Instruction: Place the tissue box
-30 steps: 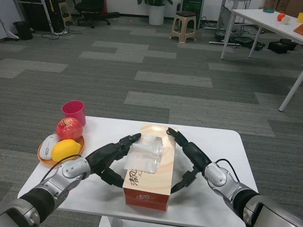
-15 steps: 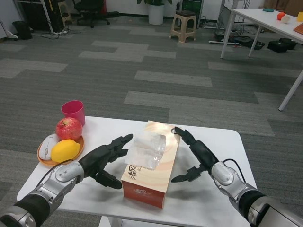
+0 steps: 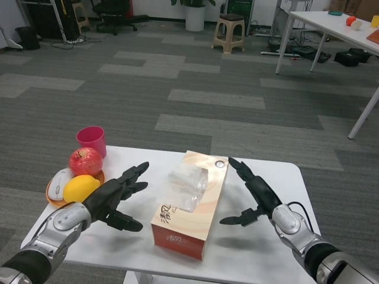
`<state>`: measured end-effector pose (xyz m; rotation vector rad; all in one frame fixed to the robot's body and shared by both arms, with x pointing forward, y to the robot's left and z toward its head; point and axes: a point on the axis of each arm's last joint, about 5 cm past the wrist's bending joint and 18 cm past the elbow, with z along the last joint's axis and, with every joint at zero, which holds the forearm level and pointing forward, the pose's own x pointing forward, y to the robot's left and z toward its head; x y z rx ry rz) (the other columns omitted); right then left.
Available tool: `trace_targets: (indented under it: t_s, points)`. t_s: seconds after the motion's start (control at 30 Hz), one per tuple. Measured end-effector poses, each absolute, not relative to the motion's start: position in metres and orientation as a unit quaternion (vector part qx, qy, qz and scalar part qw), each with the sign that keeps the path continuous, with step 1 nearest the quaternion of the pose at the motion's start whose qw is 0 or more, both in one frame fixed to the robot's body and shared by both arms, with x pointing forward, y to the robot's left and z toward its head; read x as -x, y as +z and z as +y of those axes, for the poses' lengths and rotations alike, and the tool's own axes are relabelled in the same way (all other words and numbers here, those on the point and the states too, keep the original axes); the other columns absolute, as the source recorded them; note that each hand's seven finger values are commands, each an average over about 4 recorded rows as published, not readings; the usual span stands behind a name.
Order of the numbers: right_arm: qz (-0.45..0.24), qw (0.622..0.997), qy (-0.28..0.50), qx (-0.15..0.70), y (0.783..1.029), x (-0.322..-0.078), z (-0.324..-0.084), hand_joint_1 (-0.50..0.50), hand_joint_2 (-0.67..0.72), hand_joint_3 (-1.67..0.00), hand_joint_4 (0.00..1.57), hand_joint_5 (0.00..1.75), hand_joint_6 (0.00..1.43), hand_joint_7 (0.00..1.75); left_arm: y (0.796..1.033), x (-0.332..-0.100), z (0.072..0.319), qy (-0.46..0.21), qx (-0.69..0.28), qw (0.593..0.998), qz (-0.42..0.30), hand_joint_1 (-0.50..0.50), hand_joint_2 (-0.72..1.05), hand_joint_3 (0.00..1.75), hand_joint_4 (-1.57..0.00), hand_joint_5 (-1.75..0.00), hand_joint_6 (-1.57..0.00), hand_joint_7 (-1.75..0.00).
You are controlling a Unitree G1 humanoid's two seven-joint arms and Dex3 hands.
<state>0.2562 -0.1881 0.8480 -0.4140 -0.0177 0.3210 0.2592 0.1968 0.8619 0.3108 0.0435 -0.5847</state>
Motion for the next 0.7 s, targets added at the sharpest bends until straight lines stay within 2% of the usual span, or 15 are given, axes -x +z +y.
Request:
trace_targets:
  t_s: [0.1,0.2,0.37,0.6,0.7]
  points:
    - [-0.017,0.966,0.163,0.201,0.85,-0.257,-0.186,-0.46,-0.29,-0.48,0.0,0.0,0.0,0.07,0.862,-0.259,0.197,-0.286,-0.152,0.946,0.021,0.5,0.69,0.07,0.0,-0.51,0.0,0.0]
    - [-0.027,0.966,0.167,0.196,0.852,-0.258,-0.183,-0.46,-0.29,-0.48,0.0,0.0,0.0,0.07,0.862,-0.259,0.199,-0.281,-0.149,0.948,0.02,0.5,0.69,0.0,0.0,-0.51,0.0,0.0]
    - [-0.042,0.97,0.157,0.181,0.857,-0.26,-0.184,-0.46,-0.34,-0.48,0.0,0.0,0.0,0.07,0.866,-0.258,0.206,-0.257,-0.137,0.957,0.005,0.5,0.69,0.04,0.0,-0.51,0.0,0.0]
    - [-0.071,0.978,0.118,0.156,0.866,-0.258,-0.197,-0.46,-0.35,-0.48,0.0,0.0,0.0,0.07,0.875,-0.252,0.223,-0.202,-0.116,0.972,-0.035,0.5,0.69,0.07,0.0,-0.51,0.0,0.0]
    - [-0.089,0.981,0.098,0.143,0.871,-0.257,-0.202,-0.46,-0.35,-0.48,0.0,0.0,0.0,0.07,0.882,-0.251,0.228,-0.18,-0.108,0.976,-0.059,0.5,0.69,0.02,0.0,-0.51,0.0,0.0]
